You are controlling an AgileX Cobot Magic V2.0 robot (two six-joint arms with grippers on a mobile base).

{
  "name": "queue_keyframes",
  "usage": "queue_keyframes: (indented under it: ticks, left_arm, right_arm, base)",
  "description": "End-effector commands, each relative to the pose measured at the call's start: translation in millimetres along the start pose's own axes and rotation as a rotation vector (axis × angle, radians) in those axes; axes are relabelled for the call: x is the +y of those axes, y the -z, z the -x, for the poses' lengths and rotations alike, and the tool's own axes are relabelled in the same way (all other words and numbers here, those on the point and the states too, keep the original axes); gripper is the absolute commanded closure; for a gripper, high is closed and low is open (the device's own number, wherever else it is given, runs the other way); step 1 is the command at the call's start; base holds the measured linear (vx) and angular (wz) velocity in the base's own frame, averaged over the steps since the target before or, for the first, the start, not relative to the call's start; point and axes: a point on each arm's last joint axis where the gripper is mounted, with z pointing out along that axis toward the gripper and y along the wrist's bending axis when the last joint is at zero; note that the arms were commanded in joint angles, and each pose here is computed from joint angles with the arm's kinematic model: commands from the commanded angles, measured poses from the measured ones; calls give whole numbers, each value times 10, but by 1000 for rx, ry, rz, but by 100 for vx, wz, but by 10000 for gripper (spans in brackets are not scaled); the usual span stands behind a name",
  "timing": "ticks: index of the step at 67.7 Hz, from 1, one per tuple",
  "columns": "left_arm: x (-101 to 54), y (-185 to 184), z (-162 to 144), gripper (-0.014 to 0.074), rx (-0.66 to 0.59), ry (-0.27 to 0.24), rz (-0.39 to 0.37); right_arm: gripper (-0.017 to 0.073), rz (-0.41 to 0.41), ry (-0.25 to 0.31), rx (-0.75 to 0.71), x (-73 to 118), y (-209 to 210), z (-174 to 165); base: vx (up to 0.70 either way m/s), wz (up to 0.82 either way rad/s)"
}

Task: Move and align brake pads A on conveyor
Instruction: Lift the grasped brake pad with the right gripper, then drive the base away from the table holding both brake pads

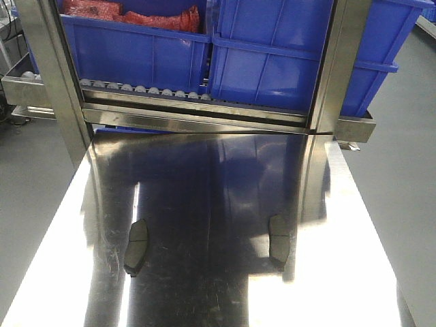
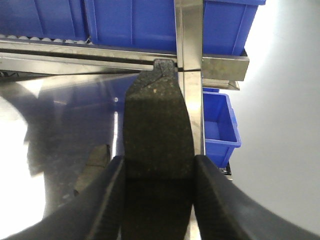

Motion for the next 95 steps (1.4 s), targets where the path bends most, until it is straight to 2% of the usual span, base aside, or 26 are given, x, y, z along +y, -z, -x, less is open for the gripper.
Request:
queue_keyframes:
  ticks: [1, 57, 95]
  left_arm:
    - [-8, 33, 177, 600, -121, 14, -5]
    - [-8, 33, 177, 600, -121, 14, -5]
    - [-8, 33, 177, 600, -121, 14, -5]
  right_arm:
    - [566, 6, 20, -103, 11, 42, 163]
    - [566, 6, 20, -103, 11, 42, 163]
    - [566, 6, 20, -103, 11, 42, 163]
  base:
    - [0, 0]
    - [-1, 5]
    - [-13, 72]
